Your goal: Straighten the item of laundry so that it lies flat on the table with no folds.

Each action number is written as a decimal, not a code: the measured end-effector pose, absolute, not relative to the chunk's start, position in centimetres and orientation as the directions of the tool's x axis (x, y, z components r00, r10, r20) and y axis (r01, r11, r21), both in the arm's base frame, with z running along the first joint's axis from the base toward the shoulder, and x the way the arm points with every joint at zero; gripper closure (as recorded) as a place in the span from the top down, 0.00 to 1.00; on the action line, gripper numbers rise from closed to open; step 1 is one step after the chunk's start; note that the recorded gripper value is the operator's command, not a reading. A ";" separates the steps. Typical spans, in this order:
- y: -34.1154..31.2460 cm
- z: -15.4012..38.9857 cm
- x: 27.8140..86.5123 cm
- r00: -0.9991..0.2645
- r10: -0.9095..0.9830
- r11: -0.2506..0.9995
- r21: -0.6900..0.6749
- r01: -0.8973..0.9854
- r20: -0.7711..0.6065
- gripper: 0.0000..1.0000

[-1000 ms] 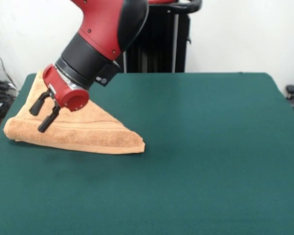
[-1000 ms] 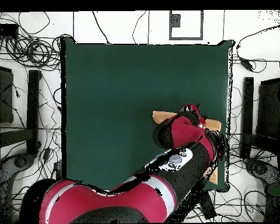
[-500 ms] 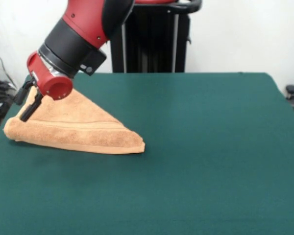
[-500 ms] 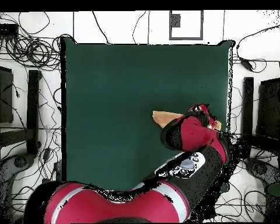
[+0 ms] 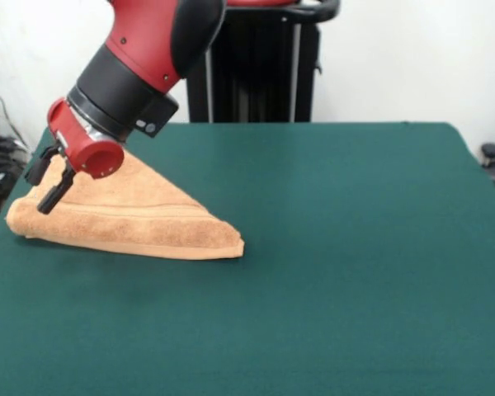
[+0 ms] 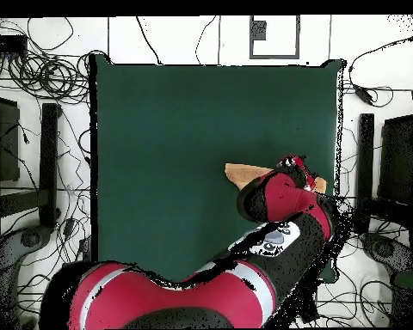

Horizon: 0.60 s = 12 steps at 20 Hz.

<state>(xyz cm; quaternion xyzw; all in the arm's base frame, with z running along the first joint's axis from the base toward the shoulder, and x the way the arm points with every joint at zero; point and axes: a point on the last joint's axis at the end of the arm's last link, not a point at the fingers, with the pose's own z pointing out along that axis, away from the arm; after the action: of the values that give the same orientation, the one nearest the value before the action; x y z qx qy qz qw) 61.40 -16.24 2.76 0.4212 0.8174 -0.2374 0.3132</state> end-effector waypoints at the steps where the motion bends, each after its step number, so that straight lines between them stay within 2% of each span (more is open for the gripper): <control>1: -16.1 2.5 61.3 -0.454 0.539 0.534 -0.129 0.836 -0.710 1.00; 12: -15.8 -1.1 59.0 -0.505 0.535 0.536 -0.189 0.823 -0.677 1.00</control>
<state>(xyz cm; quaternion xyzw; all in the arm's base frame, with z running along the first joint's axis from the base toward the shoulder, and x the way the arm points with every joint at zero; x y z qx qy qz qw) 59.04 -15.75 -1.09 0.4093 0.8295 -0.2536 0.2831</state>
